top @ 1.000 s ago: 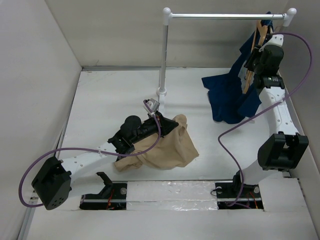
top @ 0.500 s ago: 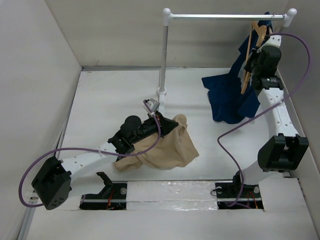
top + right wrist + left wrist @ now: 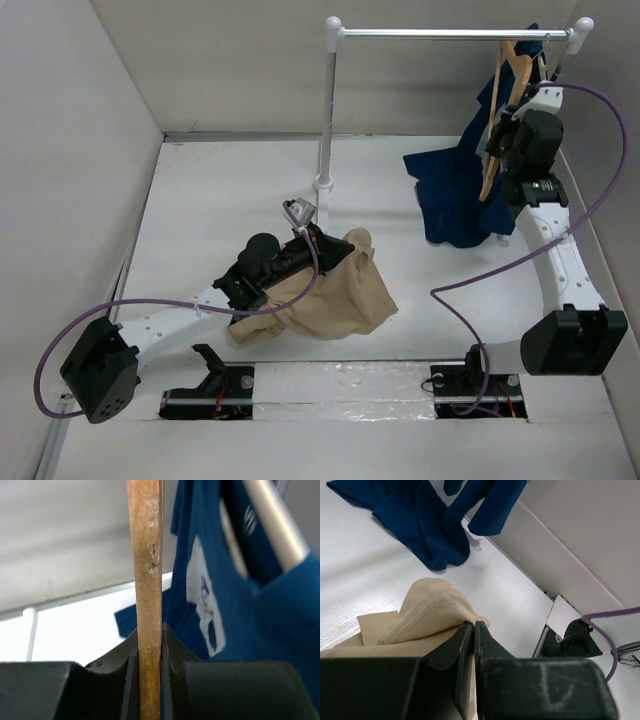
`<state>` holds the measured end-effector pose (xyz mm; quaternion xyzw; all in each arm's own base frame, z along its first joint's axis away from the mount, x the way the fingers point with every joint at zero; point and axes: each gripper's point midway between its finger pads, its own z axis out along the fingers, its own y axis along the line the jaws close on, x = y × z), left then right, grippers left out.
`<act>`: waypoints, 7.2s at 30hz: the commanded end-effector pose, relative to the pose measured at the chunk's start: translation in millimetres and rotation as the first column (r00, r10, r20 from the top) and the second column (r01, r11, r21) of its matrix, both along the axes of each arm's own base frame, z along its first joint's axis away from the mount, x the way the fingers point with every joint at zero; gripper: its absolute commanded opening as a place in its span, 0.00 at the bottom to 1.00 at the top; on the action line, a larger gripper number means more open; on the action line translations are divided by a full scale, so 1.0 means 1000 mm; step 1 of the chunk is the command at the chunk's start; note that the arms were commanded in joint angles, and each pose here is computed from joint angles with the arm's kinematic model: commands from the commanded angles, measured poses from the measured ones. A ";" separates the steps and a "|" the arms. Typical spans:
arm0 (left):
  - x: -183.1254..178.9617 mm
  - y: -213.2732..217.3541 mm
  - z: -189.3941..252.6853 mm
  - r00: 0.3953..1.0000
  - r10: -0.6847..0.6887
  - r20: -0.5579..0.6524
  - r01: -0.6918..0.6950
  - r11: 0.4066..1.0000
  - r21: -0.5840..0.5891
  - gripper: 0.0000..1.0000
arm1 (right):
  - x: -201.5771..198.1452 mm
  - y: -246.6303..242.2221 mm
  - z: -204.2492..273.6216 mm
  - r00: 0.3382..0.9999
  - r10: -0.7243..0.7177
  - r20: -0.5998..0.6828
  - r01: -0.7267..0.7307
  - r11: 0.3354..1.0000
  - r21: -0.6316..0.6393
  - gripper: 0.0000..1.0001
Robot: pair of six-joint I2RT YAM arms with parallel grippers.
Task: Place the t-shirt on the hanger
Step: Pick up the hanger from the clothesline, then place the T-shirt on the hanger.
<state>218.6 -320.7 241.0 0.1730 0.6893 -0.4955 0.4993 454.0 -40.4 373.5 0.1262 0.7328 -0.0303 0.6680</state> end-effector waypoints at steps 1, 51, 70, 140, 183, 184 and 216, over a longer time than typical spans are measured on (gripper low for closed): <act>0.000 0.004 0.022 0.997 0.017 0.071 -0.014 0.999 -0.050 0.00 | -0.011 0.012 0.039 0.981 0.038 0.190 -0.038 0.999 -0.001 0.00; 0.132 0.035 0.100 0.940 0.336 0.065 -0.328 0.939 -0.108 0.00 | -0.306 0.213 -0.059 0.530 0.848 0.003 -0.806 0.502 0.314 0.00; 0.089 0.070 0.135 0.925 0.370 0.081 -0.343 0.909 -0.239 0.00 | -0.256 0.242 -0.026 0.566 0.803 0.188 -0.819 0.521 0.242 0.00; 0.011 0.130 0.248 0.902 0.407 0.146 -0.317 0.852 -0.417 0.48 | -0.218 0.379 0.003 0.285 0.629 0.724 -0.946 0.304 0.108 0.00; 0.098 0.106 0.187 0.842 0.540 0.025 -0.525 0.827 -0.201 0.00 | -0.205 0.398 -0.028 0.348 0.708 0.615 -0.928 0.354 0.117 0.00; 0.096 0.100 0.186 0.860 0.510 0.023 -0.496 0.845 -0.199 0.00 | -0.204 0.399 -0.029 0.351 0.709 0.612 -0.927 0.356 0.119 0.00; 0.040 0.119 0.231 0.889 0.442 0.118 -0.373 0.851 -0.369 0.41 | -0.169 0.376 -0.032 0.404 0.671 0.622 -0.903 0.400 0.156 0.00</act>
